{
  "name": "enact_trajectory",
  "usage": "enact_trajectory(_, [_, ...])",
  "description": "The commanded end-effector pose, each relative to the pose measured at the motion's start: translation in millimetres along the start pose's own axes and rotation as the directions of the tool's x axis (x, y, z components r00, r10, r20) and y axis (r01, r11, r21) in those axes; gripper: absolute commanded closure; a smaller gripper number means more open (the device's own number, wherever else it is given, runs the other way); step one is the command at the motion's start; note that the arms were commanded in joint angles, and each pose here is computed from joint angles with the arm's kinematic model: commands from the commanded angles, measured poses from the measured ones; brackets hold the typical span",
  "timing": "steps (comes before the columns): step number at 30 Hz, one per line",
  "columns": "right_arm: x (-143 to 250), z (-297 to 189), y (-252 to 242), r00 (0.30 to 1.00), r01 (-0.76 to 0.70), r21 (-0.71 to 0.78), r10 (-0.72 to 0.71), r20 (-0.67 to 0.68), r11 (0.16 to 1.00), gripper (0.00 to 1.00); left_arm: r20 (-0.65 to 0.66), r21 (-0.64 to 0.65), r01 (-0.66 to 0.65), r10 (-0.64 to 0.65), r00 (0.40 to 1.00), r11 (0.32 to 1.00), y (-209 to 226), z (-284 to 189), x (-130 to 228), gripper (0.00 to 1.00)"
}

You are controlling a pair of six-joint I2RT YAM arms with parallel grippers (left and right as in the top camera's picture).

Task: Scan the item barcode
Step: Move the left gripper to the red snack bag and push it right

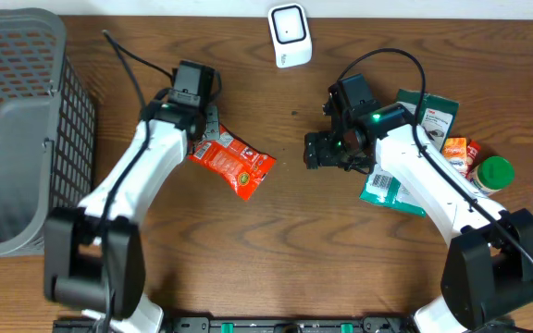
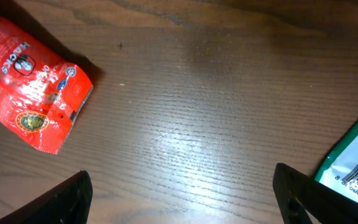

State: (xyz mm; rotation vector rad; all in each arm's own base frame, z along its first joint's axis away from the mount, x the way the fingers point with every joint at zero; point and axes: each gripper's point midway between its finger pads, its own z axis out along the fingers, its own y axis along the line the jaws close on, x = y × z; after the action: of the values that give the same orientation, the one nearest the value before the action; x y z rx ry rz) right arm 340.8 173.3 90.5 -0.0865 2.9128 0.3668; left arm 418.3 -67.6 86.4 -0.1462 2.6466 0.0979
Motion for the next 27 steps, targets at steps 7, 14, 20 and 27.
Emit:
enact_trajectory(7, [-4.0,-2.1,-0.9,1.000,0.004,0.007,-0.004,0.011,1.000,0.11,-0.165,-0.030,0.018,-0.022,0.986,0.999,6.0,42.1,37.6,0.86])
enact_trajectory(14, [-1.7,-2.1,-1.8,1.000,0.003,0.010,-0.003,0.002,1.000,0.11,-0.369,0.208,0.078,0.005,0.929,0.975,-35.3,26.3,79.7,0.86])
enact_trajectory(20, [5.8,-2.4,-5.5,0.999,0.019,0.022,-0.018,-0.029,1.000,0.11,-0.522,0.303,0.118,0.061,0.851,0.946,-60.4,1.8,117.9,0.86])
enact_trajectory(27, [6.8,-5.5,-24.8,0.998,-0.034,0.041,0.036,-0.051,0.999,0.12,-0.574,0.377,0.055,0.187,0.798,0.925,-94.2,-24.1,150.1,0.85])
